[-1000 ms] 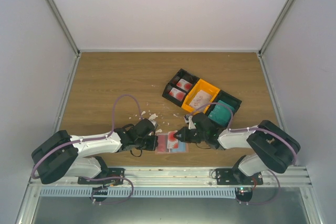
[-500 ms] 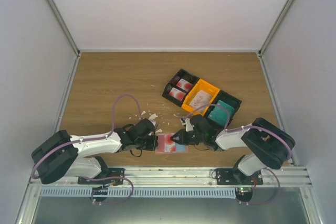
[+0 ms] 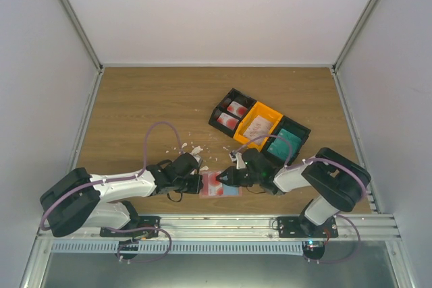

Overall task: Put the credit cards into the card holder
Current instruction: Insert the credit card into the card holder.

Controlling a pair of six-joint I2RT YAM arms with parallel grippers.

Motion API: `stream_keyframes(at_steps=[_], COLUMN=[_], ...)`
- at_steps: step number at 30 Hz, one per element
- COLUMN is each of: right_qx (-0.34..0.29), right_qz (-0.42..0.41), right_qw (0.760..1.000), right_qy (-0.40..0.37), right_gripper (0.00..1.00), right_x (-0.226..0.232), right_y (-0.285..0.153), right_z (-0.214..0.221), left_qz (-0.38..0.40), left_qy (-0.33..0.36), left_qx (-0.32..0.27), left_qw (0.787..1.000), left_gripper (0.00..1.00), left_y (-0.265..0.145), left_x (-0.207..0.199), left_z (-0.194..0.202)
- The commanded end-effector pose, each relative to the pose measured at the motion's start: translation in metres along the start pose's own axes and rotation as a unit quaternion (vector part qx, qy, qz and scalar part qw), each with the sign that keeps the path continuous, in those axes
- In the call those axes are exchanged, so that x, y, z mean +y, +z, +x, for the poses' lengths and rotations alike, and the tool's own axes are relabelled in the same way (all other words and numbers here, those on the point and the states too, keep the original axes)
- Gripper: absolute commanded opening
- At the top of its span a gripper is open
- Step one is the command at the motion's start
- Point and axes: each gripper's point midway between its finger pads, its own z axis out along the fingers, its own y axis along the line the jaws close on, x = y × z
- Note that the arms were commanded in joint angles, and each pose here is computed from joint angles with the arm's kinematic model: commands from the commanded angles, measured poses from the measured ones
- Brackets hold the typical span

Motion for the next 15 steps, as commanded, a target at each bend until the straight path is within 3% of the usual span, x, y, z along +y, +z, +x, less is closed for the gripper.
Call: stream_keyframes(at_steps=[1, 5, 9, 15], right_qx=[0.020, 0.011, -0.012, -0.008], right_qz=[0.027, 0.032, 0.067, 0.114], right_qw=[0.999, 0.999, 0.998, 0.993], right_qy=[0.012, 0.012, 0.005, -0.008], right_gripper=[0.00, 0.04, 0.30, 0.41], right_x=[-0.015, -0.014, -0.014, -0.012], right_y=[0.006, -0.001, -0.015, -0.024], right_z=[0.015, 0.015, 0.006, 0.002], left_qz=[-0.011, -0.007, 0.000, 0.023], left_qy=[-0.005, -0.005, -0.005, 0.001], left_qx=[0.023, 0.020, 0.017, 0.012], left_qw=[1.000, 1.000, 1.000, 1.000], left_gripper=[0.08, 0.09, 0.09, 0.13], left_y=[0.001, 0.000, -0.002, -0.005], left_x=[0.011, 0.009, 0.006, -0.004], left_z=[0.016, 0.015, 0.014, 0.010])
